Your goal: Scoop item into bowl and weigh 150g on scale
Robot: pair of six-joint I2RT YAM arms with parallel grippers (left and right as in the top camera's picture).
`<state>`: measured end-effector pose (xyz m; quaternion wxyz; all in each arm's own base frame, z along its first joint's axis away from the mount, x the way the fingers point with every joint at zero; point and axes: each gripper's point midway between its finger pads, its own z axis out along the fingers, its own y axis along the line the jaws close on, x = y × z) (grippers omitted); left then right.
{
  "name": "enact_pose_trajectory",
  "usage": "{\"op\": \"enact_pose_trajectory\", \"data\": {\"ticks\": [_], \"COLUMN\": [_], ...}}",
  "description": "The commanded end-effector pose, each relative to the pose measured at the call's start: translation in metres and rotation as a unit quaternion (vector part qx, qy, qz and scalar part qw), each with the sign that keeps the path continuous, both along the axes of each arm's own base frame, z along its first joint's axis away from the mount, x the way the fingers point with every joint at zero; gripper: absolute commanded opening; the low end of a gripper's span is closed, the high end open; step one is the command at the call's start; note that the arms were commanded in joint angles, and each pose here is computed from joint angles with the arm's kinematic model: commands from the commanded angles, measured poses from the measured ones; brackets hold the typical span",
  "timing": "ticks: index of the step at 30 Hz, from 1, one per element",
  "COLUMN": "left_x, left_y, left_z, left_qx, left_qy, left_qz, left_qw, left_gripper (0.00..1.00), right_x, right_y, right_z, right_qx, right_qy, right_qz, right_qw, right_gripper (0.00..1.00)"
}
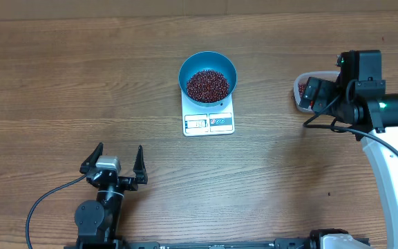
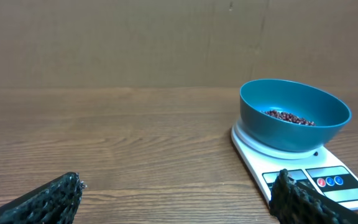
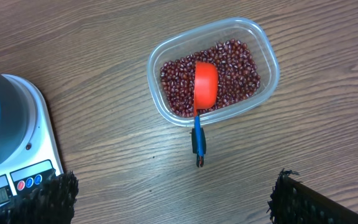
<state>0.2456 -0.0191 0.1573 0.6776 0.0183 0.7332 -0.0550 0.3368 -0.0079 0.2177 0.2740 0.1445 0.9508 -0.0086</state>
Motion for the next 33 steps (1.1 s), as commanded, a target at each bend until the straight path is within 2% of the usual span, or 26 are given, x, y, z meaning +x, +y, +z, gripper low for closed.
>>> {"op": "enact_pose_trajectory", "data": {"ticks": [1,33], "left_x": [-0.0001,-0.0003], "left_y": [0.0044,0.0010], "left_z": [-0.0010,0.0006], "left_qx": [0.001,0.000], "left_qy": [-0.001,-0.004], "left_qz": [0.011,0.001], "left_qw": [1.000,1.000], "left_gripper": [1.00,1.00], "right_x": [0.0000,0.0000], "right_y": [0.0020,0.0020], "right_z": [0.0076,0.0076], "right_qx": [0.003,0.003], "right_qy": [-0.014,-0.014], "right_qz": [0.002,0.002], "right_qw": [1.000,1.000], "right_gripper": [1.00,1.00]}}
